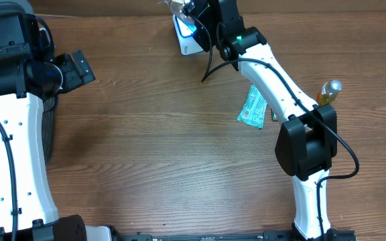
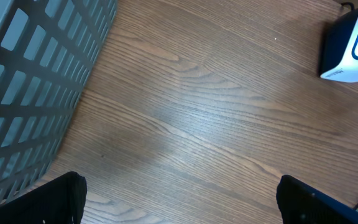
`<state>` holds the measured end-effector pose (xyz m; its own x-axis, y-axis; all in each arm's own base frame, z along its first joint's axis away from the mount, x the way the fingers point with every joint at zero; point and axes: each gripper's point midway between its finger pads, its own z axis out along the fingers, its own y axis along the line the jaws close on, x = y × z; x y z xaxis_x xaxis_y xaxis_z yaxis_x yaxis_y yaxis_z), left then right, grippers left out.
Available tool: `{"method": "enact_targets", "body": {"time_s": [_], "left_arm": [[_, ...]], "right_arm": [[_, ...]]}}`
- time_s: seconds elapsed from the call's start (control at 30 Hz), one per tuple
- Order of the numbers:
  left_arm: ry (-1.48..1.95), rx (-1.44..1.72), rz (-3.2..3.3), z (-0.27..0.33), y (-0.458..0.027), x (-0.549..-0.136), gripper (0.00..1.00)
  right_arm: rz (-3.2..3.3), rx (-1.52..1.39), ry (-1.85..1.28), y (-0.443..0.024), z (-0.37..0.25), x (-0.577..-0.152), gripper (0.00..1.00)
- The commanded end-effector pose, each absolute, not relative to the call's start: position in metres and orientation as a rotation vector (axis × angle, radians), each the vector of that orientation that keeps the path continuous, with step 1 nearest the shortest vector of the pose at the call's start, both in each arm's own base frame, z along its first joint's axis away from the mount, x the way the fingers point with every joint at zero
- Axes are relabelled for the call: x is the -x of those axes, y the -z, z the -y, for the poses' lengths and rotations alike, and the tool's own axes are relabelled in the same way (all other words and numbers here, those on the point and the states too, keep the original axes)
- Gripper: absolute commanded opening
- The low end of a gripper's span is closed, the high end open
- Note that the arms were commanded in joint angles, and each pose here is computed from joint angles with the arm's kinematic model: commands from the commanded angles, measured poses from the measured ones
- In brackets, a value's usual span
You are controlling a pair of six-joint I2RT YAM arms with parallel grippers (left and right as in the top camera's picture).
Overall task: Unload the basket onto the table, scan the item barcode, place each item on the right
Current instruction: 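Hold the Pantree bag in front of the white scanner with the right gripper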
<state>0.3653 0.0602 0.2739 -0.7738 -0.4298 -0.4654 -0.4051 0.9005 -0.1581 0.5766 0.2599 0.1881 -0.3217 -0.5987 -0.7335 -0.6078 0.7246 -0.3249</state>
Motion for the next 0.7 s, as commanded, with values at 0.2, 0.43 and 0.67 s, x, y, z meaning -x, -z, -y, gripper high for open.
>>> {"method": "enact_targets", "body": {"time_s": [0.2,0.43,0.67], "left_arm": [[0.064,0.584,-2.558,-0.059,-0.276,-0.366,1.00],[0.064,0.584,-2.558,-0.059,-0.276,-0.366,1.00],[0.064,0.584,-2.558,-0.059,-0.276,-0.366,1.00]], "right_arm": [[-2.053,1.013,0.005,-0.176,-0.257,-0.564,0.04],[-2.086,1.029,0.003,-0.169,-0.254,-0.558,0.04],[-2.108,1.050,-0.005,-0.162,-0.254,-0.553,0.04]]}}
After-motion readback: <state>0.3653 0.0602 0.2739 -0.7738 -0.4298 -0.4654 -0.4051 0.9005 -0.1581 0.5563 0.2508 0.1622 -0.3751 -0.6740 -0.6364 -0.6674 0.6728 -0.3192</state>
